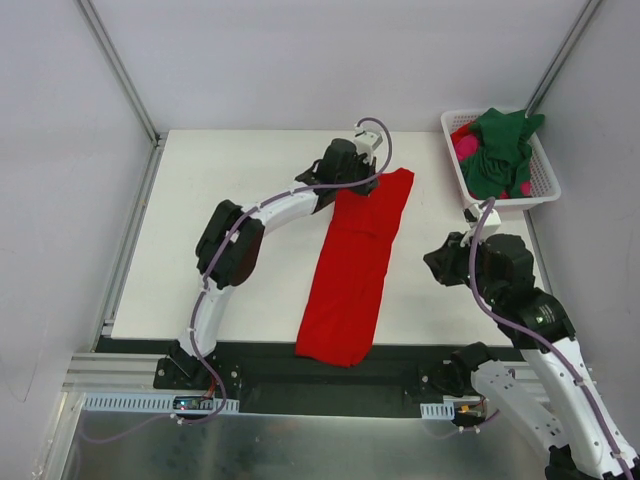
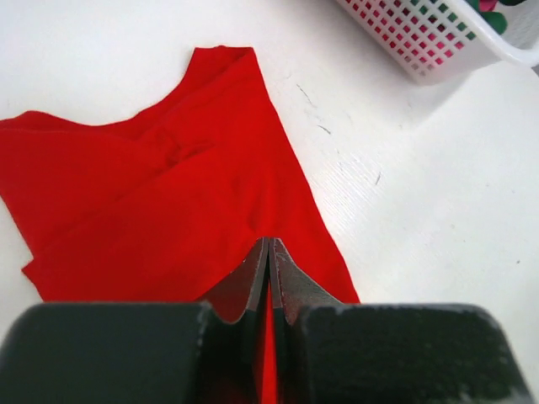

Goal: Fold and stack the t-shirts

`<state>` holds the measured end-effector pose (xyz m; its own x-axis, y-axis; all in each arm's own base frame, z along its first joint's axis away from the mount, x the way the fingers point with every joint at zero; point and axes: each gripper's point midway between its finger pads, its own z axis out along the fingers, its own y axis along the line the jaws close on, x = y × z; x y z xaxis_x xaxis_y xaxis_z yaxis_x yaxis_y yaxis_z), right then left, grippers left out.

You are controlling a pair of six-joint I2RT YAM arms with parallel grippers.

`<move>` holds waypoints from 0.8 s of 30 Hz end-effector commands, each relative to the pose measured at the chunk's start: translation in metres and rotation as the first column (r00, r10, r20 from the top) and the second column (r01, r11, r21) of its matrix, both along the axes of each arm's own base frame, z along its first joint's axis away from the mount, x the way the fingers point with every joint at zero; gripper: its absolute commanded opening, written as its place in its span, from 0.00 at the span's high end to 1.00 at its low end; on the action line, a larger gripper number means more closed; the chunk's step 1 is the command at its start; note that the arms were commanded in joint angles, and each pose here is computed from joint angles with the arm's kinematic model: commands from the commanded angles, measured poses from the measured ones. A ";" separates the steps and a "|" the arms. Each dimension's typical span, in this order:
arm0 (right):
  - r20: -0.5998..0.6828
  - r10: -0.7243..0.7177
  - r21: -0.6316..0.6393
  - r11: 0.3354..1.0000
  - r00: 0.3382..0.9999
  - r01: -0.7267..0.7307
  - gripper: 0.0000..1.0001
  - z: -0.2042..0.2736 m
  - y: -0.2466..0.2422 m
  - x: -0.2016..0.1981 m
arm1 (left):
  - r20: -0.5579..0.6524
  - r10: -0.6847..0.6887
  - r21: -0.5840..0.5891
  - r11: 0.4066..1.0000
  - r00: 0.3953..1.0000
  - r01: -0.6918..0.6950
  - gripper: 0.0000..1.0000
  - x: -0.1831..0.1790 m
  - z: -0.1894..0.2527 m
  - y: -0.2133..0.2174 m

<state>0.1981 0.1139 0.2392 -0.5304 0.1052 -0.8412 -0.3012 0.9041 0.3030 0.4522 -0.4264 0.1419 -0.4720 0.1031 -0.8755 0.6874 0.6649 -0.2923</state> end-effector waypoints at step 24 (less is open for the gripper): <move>0.002 -0.096 -0.023 0.995 0.995 0.096 0.82 -0.009 -0.018 -0.002 | -0.237 0.032 0.207 0.978 0.971 0.018 1.00 0.002 -0.084 0.028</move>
